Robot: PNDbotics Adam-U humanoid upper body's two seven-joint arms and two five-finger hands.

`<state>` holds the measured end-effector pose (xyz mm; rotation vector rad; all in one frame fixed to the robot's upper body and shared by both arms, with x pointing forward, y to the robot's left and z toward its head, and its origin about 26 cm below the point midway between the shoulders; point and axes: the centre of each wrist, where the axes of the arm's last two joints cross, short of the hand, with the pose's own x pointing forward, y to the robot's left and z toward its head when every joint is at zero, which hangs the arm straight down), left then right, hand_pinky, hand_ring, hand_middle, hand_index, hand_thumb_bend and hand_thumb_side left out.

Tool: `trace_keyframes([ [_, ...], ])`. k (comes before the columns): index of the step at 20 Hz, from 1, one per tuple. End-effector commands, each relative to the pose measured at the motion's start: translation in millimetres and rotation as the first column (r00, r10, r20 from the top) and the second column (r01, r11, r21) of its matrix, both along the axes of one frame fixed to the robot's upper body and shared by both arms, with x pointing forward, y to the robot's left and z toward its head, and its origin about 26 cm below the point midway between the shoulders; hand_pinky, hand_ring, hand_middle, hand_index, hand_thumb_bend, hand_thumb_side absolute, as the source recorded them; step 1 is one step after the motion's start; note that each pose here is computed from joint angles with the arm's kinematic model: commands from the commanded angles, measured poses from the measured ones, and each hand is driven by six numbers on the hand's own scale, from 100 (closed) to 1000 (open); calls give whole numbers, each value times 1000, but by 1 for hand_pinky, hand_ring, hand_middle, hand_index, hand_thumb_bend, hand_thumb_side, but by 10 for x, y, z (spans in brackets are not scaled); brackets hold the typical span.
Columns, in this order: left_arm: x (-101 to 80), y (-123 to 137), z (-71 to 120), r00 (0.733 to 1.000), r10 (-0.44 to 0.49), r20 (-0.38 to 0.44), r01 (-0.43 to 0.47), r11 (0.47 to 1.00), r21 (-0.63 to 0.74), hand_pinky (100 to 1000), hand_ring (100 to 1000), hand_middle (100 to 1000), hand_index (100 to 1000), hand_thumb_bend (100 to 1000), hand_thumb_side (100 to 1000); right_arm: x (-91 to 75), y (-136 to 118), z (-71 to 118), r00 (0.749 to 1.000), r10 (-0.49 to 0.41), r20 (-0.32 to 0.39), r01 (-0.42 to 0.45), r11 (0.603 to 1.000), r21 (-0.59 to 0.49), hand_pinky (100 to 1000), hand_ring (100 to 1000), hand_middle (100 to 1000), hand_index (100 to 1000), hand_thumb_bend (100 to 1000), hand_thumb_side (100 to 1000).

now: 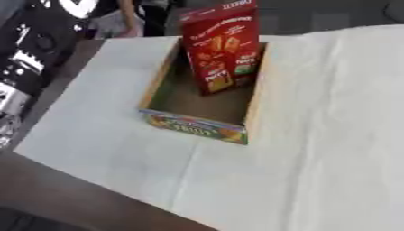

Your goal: Pick up objects on the table and place them in the box.

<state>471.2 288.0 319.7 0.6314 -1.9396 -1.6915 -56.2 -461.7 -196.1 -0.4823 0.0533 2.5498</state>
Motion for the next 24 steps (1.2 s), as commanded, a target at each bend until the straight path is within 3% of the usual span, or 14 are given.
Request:
trace_keyframes([
  [1, -175, 159, 209, 961, -194, 196, 204, 979, -31, 924, 998, 1000, 1000, 100, 1000, -23, -125, 75, 1000, 1, -6, -1, 1000, -27, 396, 516, 608, 742, 100, 1000],
  [3, -272, 240, 151, 924, -253, 287, 310, 935, -174, 911, 994, 1000, 1000, 100, 991, -18, -121, 72, 1000, 0, -5, 0, 1000, -27, 396, 516, 608, 742, 100, 1000],
  [4, -324, 286, 118, 908, -271, 321, 353, 906, -233, 877, 982, 987, 1000, 100, 909, -15, -117, 69, 1000, 0, -5, 0, 1000, -27, 396, 517, 608, 742, 100, 1000],
  [5, -388, 347, 70, 894, -280, 350, 389, 873, -293, 877, 980, 985, 1000, 100, 904, -9, -112, 66, 1000, 0, -4, 0, 1000, -26, 396, 517, 608, 742, 100, 1000],
  [10, -714, 552, -181, 855, -296, 426, 491, 724, -484, 814, 956, 968, 994, 100, 924, 38, -75, 39, 1000, 0, 6, 0, 1000, -16, 396, 517, 608, 742, 100, 1000],
  [15, -997, 644, -539, 872, -249, 421, 480, 599, -641, 797, 951, 966, 993, 100, 966, 83, -38, 13, 1000, -2, 19, 2, 1000, -4, 396, 517, 608, 742, 100, 1000],
  [19, -1225, 769, -747, 896, -184, 404, 433, 570, -699, 813, 951, 970, 999, 100, 992, 107, -42, 12, 1000, -5, 31, 5, 1000, -4, 396, 517, 608, 742, 100, 1000],
  [22, -1416, 818, -853, 895, -135, 425, 424, 553, -717, 815, 947, 970, 995, 142, 990, 135, -59, 19, 999, -8, 44, 8, 1000, -2, 396, 517, 608, 742, 100, 1000],
  [24, -1506, 804, -925, 895, -105, 433, 417, 537, -733, 811, 945, 968, 994, 112, 984, 154, -63, 19, 999, -10, 50, 9, 1000, 2, 396, 518, 608, 742, 100, 1000],
])
